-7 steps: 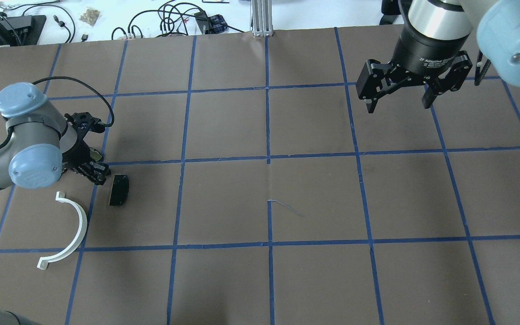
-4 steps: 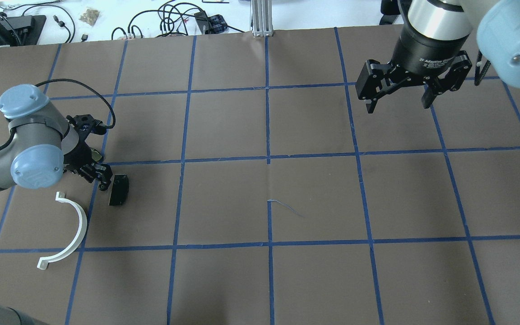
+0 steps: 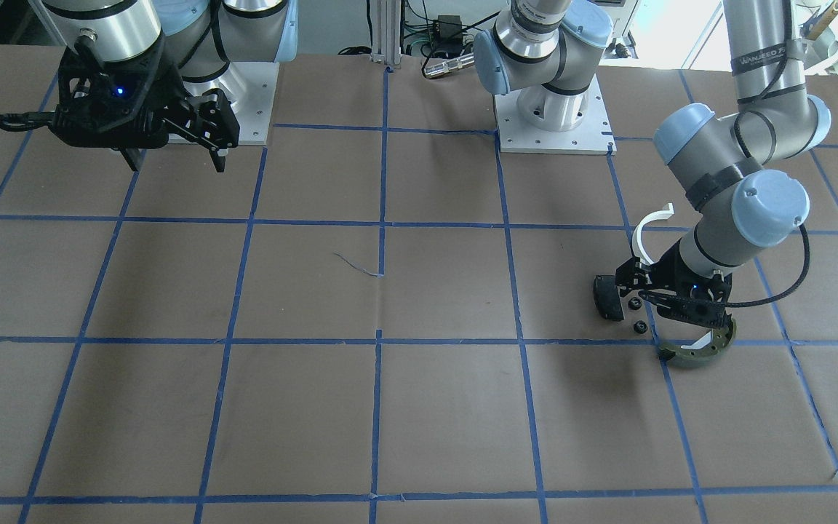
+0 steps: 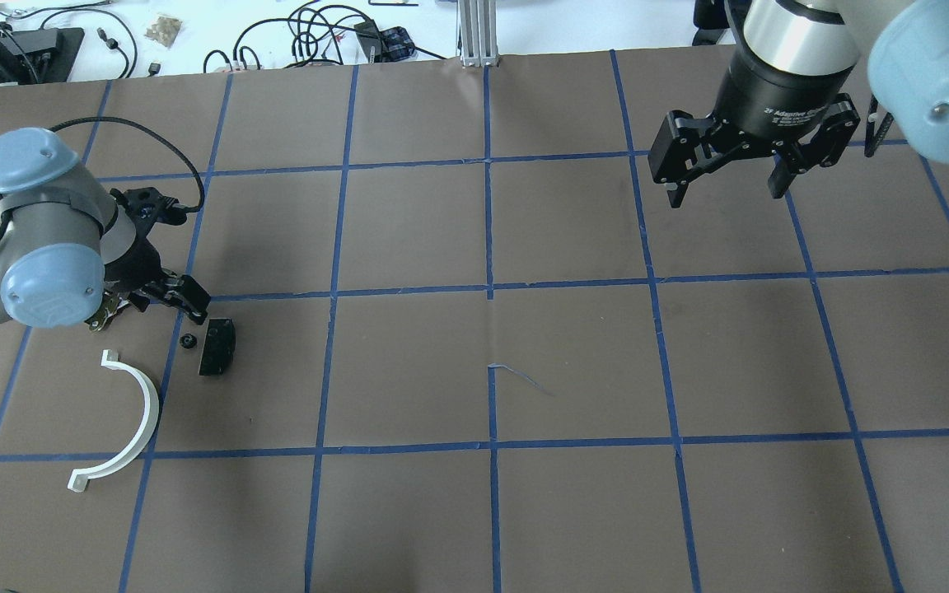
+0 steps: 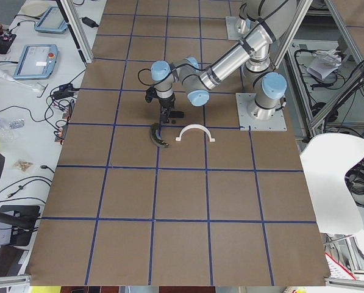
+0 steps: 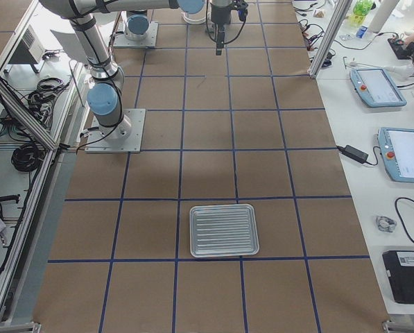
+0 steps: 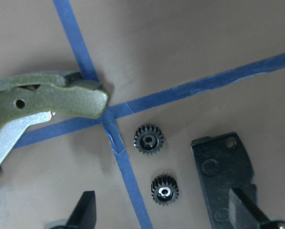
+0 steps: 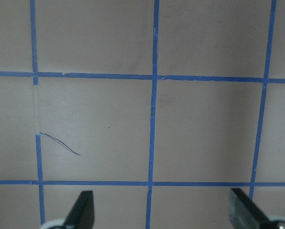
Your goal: Place bearing gear from tray to pile
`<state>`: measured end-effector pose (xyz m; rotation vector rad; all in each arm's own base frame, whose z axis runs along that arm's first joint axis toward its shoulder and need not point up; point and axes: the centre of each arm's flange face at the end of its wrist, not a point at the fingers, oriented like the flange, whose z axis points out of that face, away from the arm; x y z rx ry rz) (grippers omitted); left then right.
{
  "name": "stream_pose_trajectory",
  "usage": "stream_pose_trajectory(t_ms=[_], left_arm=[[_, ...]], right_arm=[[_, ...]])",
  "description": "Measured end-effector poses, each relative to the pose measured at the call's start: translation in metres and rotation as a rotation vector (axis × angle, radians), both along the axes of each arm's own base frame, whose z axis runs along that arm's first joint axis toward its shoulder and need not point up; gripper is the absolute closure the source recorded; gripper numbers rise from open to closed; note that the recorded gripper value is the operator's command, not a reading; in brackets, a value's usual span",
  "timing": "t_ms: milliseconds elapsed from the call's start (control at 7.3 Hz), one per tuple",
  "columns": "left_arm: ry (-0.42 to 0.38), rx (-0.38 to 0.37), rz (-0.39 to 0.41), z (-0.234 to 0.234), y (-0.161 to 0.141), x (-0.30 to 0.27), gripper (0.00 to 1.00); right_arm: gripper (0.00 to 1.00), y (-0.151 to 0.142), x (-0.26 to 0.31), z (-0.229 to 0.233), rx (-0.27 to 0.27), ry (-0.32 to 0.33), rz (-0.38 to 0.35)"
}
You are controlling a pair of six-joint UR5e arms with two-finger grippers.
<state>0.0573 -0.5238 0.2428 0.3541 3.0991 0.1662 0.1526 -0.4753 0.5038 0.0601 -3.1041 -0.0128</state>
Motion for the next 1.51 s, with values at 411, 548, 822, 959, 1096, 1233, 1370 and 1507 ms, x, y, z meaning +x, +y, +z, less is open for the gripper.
stream_pose_trajectory(t_ms=[411,548,822,959,1096,1233,1370,1507], left_arm=[[-0.007,0.015,0.099,0.159,-0.011,-0.088,0.00],[-0.018,0.012,0.141,0.211,-0.002,-0.123,0.00],[-0.029,-0.038,0.239,0.261,0.021,-0.175,0.00],[-0.023,-0.057,0.272,0.267,0.029,-0.192,0.00],[-0.017,-0.077,0.281,0.268,0.032,-0.201,0.00],[-0.013,-0.097,0.278,0.268,0.032,-0.205,0.00],[-0.010,-0.119,0.269,0.271,0.034,-0.207,0.00],[-0.008,-0.129,0.261,0.272,0.036,-0.207,0.00]], right_arm=[[0.00,-0.001,-0.001,0.000,-0.006,0.000,0.002],[0.00,-0.001,0.000,-0.001,-0.005,-0.002,0.001],[0.00,-0.004,-0.004,-0.003,-0.003,-0.011,-0.008],[0.00,-0.005,-0.005,-0.004,-0.003,-0.014,-0.013],[0.00,-0.006,-0.006,-0.004,-0.003,-0.015,-0.017],[0.00,-0.006,-0.007,-0.004,-0.003,-0.016,-0.019],[0.00,-0.006,-0.008,-0.004,-0.003,-0.016,-0.021],[0.00,-0.007,-0.010,-0.004,-0.002,-0.017,-0.024]])
